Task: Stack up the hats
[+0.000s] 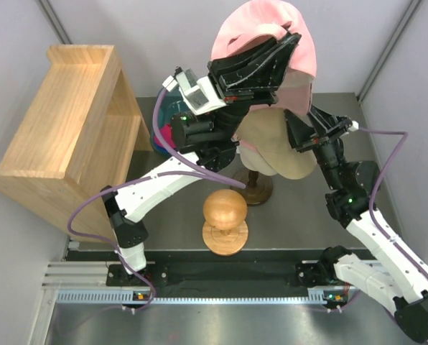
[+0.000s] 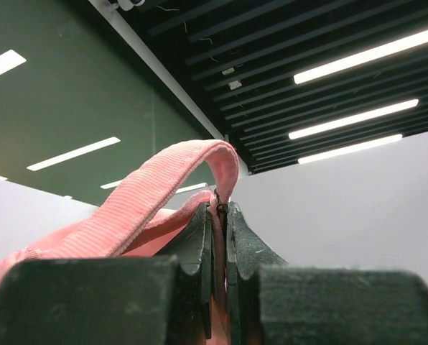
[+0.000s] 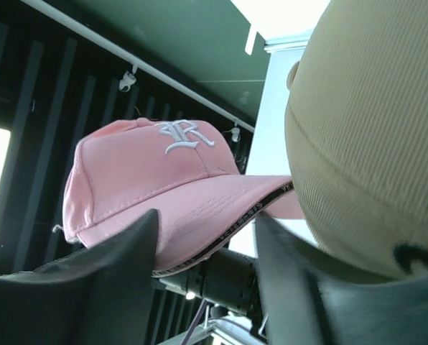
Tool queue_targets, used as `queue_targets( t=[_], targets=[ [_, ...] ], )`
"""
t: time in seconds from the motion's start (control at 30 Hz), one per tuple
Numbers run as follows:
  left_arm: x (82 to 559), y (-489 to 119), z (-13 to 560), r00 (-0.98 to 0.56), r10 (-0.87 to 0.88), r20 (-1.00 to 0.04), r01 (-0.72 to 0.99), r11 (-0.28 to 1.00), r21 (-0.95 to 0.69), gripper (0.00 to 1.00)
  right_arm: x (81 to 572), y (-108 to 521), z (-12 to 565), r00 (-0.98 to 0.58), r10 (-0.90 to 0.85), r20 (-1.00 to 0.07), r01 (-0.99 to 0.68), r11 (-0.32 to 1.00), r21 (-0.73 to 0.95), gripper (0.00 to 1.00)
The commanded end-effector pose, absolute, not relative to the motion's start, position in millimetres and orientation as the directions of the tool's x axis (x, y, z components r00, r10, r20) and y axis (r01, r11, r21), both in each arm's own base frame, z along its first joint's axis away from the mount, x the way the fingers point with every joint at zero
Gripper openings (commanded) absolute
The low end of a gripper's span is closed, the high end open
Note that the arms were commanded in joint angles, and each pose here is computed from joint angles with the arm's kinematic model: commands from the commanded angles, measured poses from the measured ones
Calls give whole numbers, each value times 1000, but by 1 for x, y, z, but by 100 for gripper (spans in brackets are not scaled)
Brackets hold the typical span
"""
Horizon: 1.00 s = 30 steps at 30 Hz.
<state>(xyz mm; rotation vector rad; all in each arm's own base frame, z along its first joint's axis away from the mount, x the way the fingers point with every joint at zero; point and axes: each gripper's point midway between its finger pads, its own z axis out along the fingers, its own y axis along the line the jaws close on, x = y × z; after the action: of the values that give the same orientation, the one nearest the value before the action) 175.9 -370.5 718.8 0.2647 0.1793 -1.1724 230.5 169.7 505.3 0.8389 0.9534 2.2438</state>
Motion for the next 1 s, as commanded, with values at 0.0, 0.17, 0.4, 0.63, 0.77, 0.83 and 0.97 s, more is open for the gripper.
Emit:
queue_targets(
  t=[0.0, 0.17, 0.4, 0.63, 0.77, 0.83, 0.97],
  targets=[
    [152, -350, 732, 334, -911, -241, 941, 306, 145, 0, 210, 149, 549, -775, 393, 494, -98, -848, 521, 46],
    [148, -342, 732, 352, -901, -253, 934, 322, 151, 0, 205, 147, 558, -808, 365, 463, -114, -867, 484, 25],
    [141, -326, 729, 357, -890, -282, 933, 331, 138, 0, 202, 150, 571, -847, 361, 391, -162, -875, 457, 3],
    [157, -319, 712, 419, -833, -361, 904, 419, 83, 0, 195, 134, 577, -852, 406, 332, -285, -890, 356, 0],
    [175, -306, 701, 456, -791, -408, 868, 496, 9, 8, 198, 122, 576, -831, 466, 305, -380, -874, 303, 0],
    [189, -303, 690, 493, -746, -448, 828, 560, -22, 19, 202, 119, 576, -811, 508, 289, -419, -850, 319, 0],
    [203, -283, 678, 537, -676, -505, 753, 654, -75, 42, 207, 113, 575, -758, 600, 257, -496, -785, 370, 0]
  ],
)
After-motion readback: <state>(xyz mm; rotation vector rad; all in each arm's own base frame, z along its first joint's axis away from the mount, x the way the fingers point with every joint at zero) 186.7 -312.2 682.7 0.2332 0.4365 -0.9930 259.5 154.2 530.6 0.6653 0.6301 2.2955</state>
